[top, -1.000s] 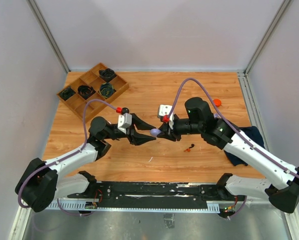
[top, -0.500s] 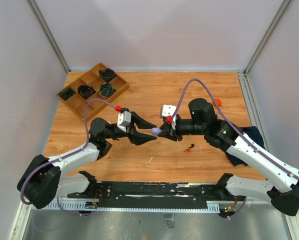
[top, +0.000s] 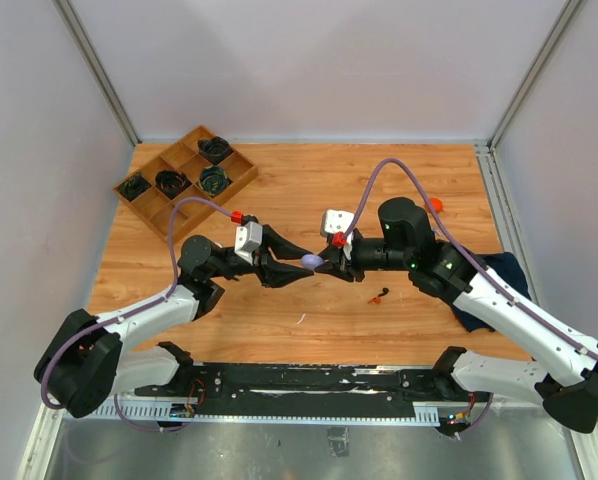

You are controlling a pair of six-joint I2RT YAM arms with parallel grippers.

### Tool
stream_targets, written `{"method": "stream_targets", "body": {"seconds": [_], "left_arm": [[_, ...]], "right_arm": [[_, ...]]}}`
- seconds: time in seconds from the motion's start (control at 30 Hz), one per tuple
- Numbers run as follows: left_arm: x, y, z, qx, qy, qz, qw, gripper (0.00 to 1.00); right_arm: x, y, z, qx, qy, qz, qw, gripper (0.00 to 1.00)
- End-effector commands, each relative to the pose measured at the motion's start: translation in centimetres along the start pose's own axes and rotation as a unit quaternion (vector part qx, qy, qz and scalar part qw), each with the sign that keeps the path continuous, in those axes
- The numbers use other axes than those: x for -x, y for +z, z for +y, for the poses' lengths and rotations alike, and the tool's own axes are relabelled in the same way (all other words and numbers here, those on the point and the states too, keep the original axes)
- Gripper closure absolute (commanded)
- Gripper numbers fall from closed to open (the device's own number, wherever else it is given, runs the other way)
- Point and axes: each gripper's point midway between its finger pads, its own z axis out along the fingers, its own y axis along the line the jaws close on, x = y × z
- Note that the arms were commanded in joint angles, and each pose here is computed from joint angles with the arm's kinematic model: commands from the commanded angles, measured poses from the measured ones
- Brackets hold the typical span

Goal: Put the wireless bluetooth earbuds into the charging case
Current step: Pick up the charging case at the center of the board.

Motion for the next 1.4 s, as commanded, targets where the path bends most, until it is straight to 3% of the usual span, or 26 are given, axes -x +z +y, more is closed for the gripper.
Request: {"method": "stream_targets", "body": {"seconds": [0.0, 0.43, 0.83, 1.07, 1.37], "left_arm": [[-0.1, 0.0, -0.2, -0.001, 0.002, -0.002, 1.0, 0.57], [-0.3, 0.1, -0.2, -0.001, -0.007, 0.002, 1.0, 0.57], [-0.1, 0.2, -0.3, -0.007, -0.009, 0.001, 1.0, 0.72], [-0.2, -0.1, -0.4, -0.001, 0.001, 0.0, 1.0, 0.9], [0.7, -0.8, 0.0, 0.036, 0.025, -0.019, 0.999, 0.96]], "right_arm": [[0.6, -0.3, -0.7, -0.018, -0.002, -0.015, 1.0, 0.87], [0.9, -0.6, -1.0, -0.032, -0.005, -0.025, 0.999, 0.87], [0.9, -0.4, -0.9, -0.028, -0.002, -0.03, 0.999, 0.86], [1.0, -0.5, -0.9, -0.03, -0.004, -0.031, 0.999, 0.68], [1.3, -0.2, -1.1, -0.028, -0.006, -0.031, 0.999, 0.45]]}}
